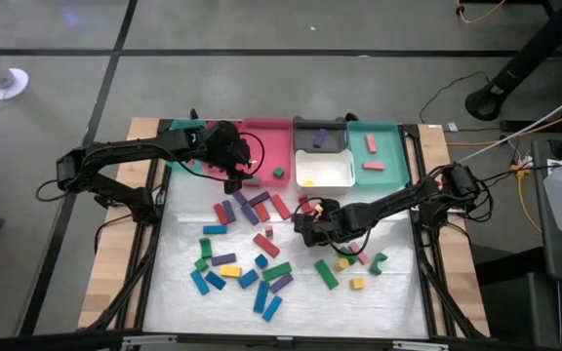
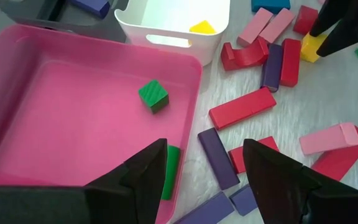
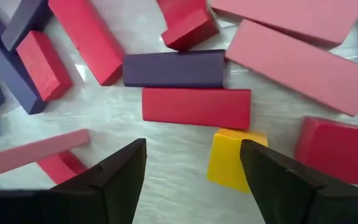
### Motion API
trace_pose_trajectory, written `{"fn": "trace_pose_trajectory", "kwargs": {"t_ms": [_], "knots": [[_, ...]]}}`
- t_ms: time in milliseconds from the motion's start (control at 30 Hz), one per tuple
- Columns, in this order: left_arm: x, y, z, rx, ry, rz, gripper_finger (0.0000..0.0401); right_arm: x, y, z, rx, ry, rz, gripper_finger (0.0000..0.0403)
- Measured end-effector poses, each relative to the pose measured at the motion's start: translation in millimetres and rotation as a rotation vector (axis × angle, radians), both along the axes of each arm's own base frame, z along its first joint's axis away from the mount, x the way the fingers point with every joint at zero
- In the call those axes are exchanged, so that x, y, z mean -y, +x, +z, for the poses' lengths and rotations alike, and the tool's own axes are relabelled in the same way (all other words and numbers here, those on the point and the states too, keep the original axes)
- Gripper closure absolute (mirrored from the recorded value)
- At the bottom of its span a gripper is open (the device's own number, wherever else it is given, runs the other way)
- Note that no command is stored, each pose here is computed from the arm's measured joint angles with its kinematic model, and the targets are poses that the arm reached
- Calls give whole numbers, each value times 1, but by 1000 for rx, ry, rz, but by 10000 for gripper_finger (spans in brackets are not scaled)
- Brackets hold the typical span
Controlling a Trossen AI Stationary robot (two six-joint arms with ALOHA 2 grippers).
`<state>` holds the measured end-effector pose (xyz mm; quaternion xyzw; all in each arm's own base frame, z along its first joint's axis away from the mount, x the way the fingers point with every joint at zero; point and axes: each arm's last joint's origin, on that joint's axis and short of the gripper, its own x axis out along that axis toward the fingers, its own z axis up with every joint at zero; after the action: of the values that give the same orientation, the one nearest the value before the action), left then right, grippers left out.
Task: Sort blocks
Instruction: Put the yellow block into the white bin
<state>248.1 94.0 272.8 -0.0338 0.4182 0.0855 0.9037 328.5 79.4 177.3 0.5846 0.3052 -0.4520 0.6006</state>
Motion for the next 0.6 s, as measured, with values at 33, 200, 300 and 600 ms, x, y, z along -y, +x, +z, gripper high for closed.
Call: {"fn": "trace_pose_trajectory", "kwargs": {"t_ms": [33,200,300,600], "knots": [[0,0,0,0,0,0,203,0,0,1,6,-2,-1,139],[0,0,0,0,0,0,203,0,-1,5,18,0,-3,139],[0,0,0,0,0,0,203,0,-1,4,9,23,6,139],[0,0,0,0,0,1,203,-2,-2,4,-10,71,31,139]]}}
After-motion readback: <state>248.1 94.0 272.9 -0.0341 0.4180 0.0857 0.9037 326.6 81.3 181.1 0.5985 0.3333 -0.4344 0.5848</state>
